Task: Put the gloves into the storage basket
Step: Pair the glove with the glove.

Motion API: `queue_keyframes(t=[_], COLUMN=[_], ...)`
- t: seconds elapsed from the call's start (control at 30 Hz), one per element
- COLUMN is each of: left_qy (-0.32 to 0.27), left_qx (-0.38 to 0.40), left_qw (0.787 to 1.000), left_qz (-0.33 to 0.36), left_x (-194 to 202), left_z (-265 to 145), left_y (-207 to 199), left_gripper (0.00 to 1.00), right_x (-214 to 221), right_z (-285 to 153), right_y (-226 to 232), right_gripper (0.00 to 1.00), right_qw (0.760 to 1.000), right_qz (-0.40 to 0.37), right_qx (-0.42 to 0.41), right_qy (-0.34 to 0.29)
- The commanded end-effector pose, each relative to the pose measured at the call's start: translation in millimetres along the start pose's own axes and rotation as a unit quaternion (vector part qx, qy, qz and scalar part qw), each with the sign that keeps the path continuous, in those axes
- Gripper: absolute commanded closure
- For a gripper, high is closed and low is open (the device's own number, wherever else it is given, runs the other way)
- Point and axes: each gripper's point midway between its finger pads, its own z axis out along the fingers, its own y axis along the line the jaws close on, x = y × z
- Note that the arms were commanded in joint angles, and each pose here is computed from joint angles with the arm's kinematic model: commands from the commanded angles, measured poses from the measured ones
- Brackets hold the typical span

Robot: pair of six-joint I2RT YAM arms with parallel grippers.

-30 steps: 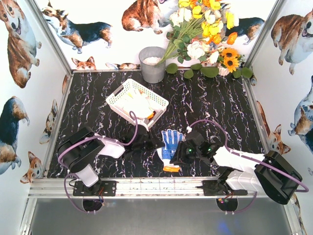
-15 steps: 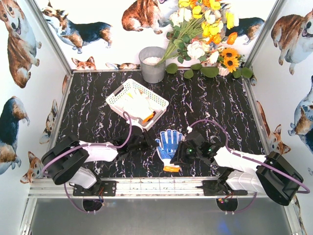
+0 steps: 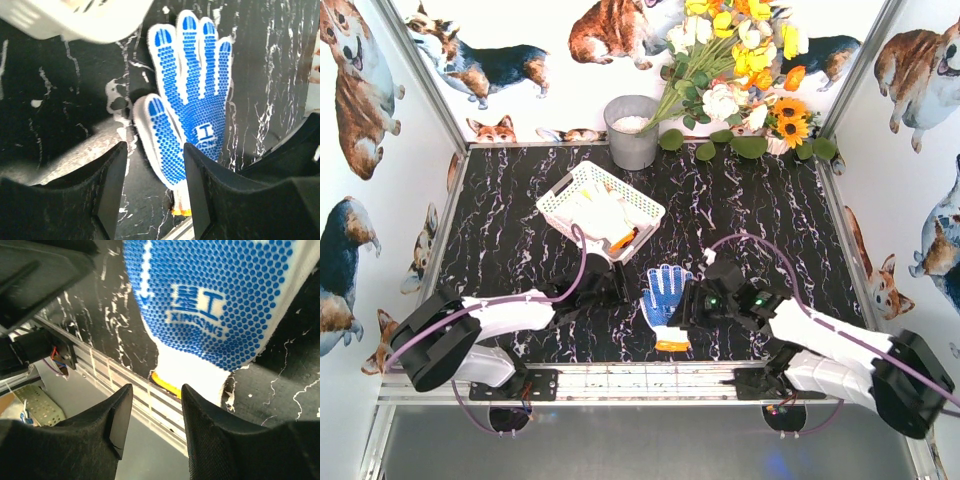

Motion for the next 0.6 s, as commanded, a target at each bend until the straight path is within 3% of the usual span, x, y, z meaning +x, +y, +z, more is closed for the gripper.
queue_keyframes(t=[0.0, 0.3, 0.57], left_qy=[0.019, 0.073, 0.106], left_qx=[0.032, 0.06, 0.045], left_qw=[0.999, 0.991, 0.989], left_qz=[0.04, 0.09, 0.093], left_x=[-0.6, 25.5, 49.3], left_z=[-3.1, 6.9, 18.1], left_y=[-26.8, -60.1, -51.7], left_gripper=[0.56, 0.64, 0.77], right_x=[-14.3, 3.9, 15.1], right_z=[-23.8, -20.3, -9.8], right_y=[8.4, -19.1, -23.7], right_gripper=[0.54, 0.62, 0.7], right_qw=[0.999, 0.999, 0.998], right_qz=[-0.03, 0.002, -0.004], right_qx=[0.019, 0.049, 0.059], right_qy=[-0.036, -0.022, 0.0])
